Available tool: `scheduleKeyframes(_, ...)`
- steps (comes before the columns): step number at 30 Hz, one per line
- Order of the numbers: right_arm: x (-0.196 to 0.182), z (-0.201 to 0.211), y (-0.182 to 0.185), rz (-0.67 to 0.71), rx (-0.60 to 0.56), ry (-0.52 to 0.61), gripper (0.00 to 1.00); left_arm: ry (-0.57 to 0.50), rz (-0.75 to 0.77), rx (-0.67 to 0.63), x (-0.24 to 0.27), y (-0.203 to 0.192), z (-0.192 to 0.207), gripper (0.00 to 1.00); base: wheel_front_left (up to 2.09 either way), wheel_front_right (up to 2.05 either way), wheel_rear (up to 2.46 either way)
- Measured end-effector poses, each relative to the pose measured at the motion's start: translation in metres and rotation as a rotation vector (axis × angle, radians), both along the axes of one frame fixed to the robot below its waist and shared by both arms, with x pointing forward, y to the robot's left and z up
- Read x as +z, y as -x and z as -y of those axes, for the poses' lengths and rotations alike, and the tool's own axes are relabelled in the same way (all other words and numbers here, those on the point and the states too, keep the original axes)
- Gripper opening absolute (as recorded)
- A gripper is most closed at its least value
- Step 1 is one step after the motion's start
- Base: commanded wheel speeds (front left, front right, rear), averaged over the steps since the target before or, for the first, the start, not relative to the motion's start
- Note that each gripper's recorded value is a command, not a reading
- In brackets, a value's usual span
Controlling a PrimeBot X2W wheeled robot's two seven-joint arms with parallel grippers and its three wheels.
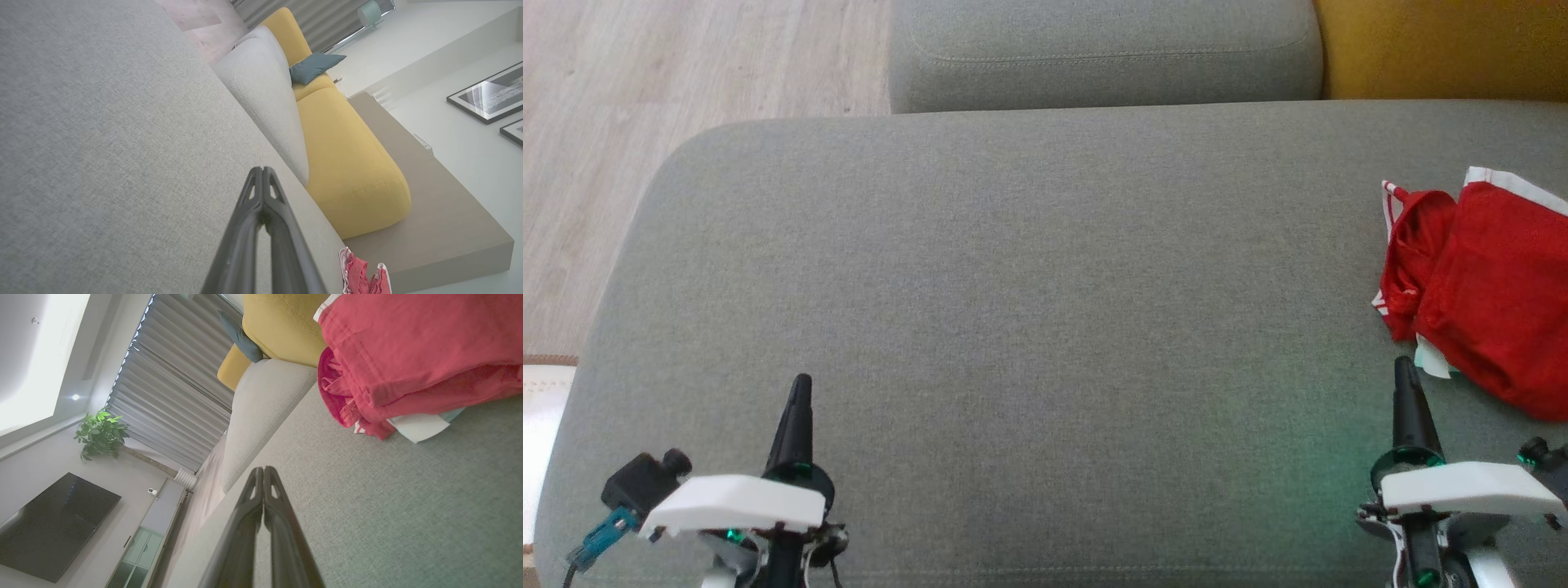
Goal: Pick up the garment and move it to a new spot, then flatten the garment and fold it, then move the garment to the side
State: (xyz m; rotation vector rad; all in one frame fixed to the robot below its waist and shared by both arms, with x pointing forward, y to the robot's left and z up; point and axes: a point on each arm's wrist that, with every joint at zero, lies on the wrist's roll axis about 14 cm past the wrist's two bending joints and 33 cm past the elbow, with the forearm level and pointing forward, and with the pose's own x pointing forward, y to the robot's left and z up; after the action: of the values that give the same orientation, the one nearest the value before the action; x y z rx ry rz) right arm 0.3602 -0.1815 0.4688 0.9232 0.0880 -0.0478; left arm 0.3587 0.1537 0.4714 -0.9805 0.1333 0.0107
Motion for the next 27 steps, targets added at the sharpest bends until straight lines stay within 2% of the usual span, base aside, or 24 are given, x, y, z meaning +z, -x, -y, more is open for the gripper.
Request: scheduleKeyframes(27, 0.0, 0.011, -0.005, -0.014, -0.049, -0.303, 0.0, 0.275, -0.033, 0.044, -0.004, -0.005, -0.014, 0.0, 0.0, 0.0, 0.0)
